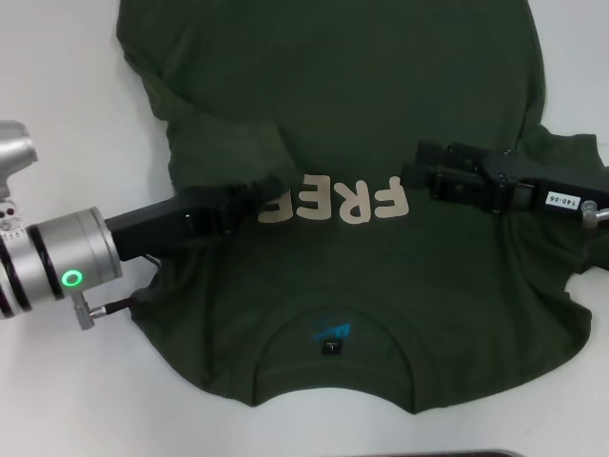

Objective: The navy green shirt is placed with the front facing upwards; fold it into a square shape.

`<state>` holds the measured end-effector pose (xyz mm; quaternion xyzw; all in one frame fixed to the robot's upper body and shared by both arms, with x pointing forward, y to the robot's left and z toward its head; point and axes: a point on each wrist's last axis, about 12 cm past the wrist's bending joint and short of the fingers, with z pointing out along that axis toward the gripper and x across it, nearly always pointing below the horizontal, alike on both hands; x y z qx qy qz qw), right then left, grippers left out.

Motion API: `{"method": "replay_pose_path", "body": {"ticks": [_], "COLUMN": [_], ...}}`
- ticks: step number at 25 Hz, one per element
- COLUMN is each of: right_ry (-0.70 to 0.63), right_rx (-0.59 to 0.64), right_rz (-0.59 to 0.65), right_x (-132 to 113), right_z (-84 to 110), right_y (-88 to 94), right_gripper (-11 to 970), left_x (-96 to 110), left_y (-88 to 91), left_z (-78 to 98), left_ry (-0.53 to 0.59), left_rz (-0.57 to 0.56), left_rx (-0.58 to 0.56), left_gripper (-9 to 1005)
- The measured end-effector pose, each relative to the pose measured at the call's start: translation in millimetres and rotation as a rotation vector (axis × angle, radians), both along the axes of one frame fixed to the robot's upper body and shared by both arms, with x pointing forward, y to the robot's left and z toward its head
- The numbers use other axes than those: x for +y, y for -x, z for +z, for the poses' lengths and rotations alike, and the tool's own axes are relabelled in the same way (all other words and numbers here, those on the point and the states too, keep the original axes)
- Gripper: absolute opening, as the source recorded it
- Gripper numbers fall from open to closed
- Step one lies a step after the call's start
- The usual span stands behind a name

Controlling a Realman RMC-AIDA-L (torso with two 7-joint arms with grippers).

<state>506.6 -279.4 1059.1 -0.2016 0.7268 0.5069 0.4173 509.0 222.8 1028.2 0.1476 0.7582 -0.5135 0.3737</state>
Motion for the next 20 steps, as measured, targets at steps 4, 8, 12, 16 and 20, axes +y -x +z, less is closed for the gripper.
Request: {"method": "replay_pose_path", "body": {"ticks": [4, 8, 12, 16, 20], "right_ry": [-0.002, -0.004, -0.006, -0.006, -0.006], "right_rx": [0.001, 0.001, 0.002, 0.002, 0.002], "right_rz": [0.002, 0.004, 0.006, 0.007, 0.009], "right_x": [0, 0, 0, 0, 0], "right_z": [-0.5, -0.5, -0.5, -0.5, -0.5], "right_y": [1.1, 1.9, 2.6, 2.9, 3.0], "right_gripper": [810, 810, 810, 809, 809], "left_x": [-8, -16, -22, -30, -33], "left_y": [-0.3, 0.4, 0.8, 1.5, 2.8], "left_z": [-0.4, -0.8, -1.3, -4.1, -5.7], "left_ry": [0.013, 0.035, 0.048, 0.057, 0.060], "left_rz": [-0.015, -0.026, -0.027, -0.016, -0.016], "left_rx": [0.001, -0.003, -0.009, -0.013, -0.009], "left_gripper": [59, 66, 74, 82, 89]}}
